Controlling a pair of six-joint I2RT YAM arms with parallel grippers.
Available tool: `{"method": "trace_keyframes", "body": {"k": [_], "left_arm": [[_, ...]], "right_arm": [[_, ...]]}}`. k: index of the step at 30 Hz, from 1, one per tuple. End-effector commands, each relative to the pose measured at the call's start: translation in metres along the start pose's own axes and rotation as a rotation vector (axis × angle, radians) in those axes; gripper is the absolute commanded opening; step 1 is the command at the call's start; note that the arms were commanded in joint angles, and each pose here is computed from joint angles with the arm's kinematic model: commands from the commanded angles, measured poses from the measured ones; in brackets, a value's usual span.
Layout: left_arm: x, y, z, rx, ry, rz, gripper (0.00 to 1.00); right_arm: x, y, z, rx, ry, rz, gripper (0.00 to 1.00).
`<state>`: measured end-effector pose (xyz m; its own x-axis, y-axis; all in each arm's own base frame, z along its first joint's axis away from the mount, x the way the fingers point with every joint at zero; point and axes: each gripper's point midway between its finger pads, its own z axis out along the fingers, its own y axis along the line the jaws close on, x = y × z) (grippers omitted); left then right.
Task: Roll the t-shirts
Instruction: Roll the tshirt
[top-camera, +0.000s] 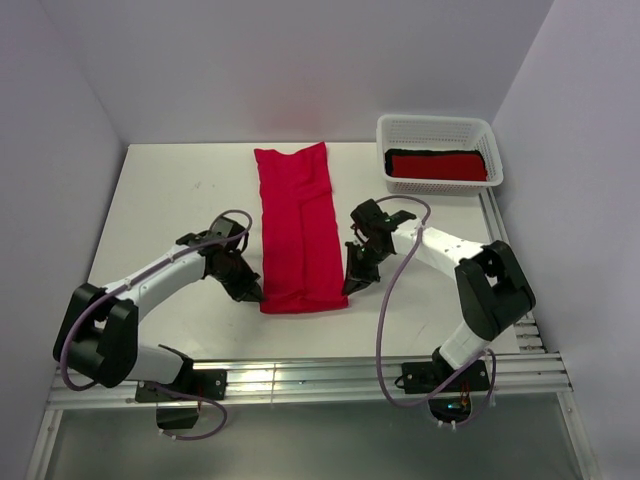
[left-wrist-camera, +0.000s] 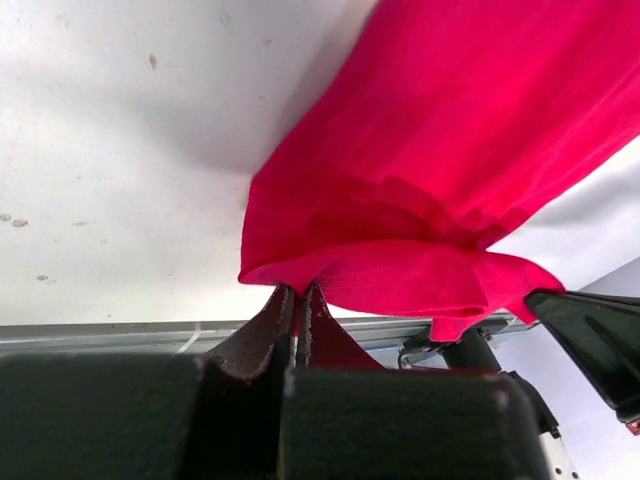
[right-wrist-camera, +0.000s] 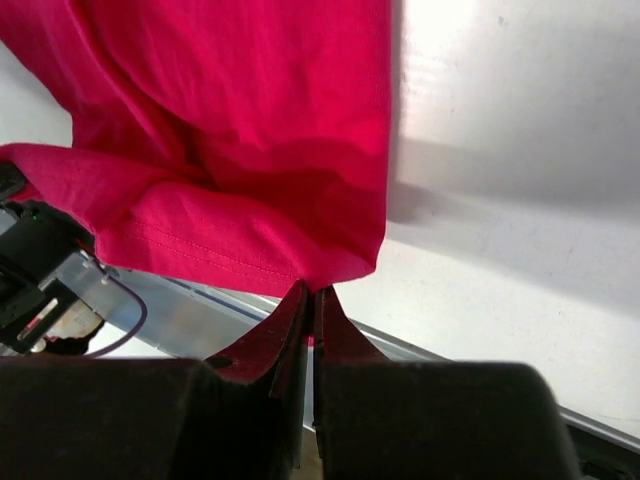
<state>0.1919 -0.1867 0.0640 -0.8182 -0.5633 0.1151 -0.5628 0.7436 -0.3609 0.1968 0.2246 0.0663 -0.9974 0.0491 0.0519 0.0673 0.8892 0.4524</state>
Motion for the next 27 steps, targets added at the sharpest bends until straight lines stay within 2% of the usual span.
{"method": "trace_keyframes", "body": {"k": [1, 8, 18, 20, 23, 25, 26, 27], "left_arm": [[-0.007, -0.011, -0.005, 0.022, -0.009, 0.035, 0.01], [-0.013, -0.014, 0.002, 0.021, -0.002, 0.034, 0.00], [-0.022, -0.028, 0.009, 0.047, -0.005, 0.036, 0.00], [-0.023, -0.028, 0.011, 0.035, -0.005, 0.035, 0.01], [-0.025, -0.032, 0.013, 0.049, -0.001, 0.038, 0.01], [-0.026, -0.037, 0.013, 0.066, 0.003, 0.038, 0.09], [-0.029, -0.040, 0.013, 0.074, -0.001, 0.038, 0.16], [-0.029, -0.044, 0.012, 0.084, -0.001, 0.042, 0.21]], "right_arm": [[-0.016, 0.008, -0.006, -0.016, -0.022, -0.014, 0.06], [-0.031, 0.006, -0.001, -0.001, -0.021, -0.001, 0.13], [-0.045, 0.003, 0.002, -0.012, -0.029, 0.020, 0.14], [-0.048, 0.003, 0.002, -0.013, -0.034, 0.023, 0.20], [-0.054, 0.005, 0.001, -0.016, -0.043, 0.027, 0.23], [-0.058, 0.006, -0.001, -0.021, -0.051, 0.032, 0.30], [-0.060, 0.005, -0.001, -0.017, -0.054, 0.037, 0.36], [-0.062, 0.006, -0.001, -0.021, -0.058, 0.038, 0.37]]}}
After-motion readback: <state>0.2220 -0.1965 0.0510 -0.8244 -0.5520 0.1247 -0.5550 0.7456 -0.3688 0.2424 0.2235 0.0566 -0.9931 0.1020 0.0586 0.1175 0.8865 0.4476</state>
